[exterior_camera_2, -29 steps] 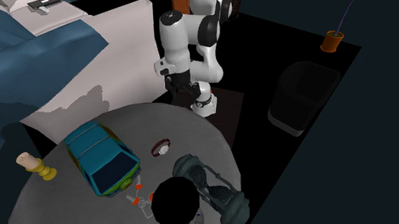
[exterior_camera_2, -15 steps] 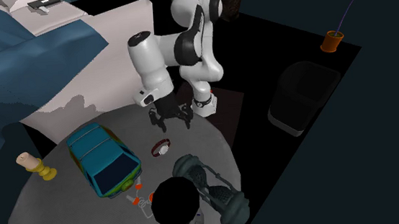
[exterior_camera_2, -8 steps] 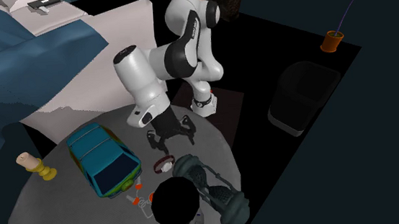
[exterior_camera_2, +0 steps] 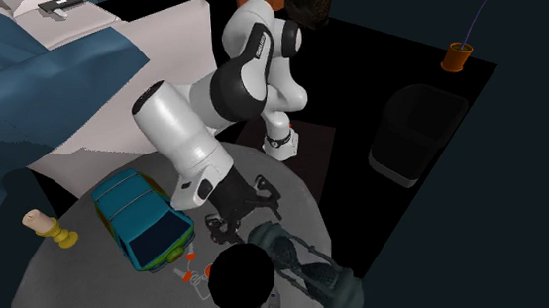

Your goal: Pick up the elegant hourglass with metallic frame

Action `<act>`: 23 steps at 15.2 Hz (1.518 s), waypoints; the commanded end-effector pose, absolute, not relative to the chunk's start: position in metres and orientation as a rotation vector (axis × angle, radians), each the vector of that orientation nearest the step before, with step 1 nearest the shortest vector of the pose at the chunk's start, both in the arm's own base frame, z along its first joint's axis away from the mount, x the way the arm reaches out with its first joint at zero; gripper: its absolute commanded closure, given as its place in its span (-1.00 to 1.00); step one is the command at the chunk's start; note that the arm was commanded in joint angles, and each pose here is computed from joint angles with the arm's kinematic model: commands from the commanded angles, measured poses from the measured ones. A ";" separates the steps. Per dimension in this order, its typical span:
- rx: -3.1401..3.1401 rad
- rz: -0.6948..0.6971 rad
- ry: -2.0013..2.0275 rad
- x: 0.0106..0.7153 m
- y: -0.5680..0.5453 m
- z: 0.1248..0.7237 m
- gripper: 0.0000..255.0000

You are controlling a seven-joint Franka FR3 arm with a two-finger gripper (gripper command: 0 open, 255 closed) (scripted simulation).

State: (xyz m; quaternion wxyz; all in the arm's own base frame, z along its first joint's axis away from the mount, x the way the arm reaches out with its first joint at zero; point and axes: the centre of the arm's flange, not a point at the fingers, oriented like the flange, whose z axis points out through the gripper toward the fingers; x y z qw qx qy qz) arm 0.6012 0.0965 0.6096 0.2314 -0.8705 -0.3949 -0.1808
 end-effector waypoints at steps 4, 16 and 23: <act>-2.198 -0.560 -1.272 0.641 0.134 0.630 -1.00; -2.067 -0.595 -1.381 0.662 0.160 0.608 -1.00; -2.067 -0.593 -1.382 0.669 0.144 0.618 1.00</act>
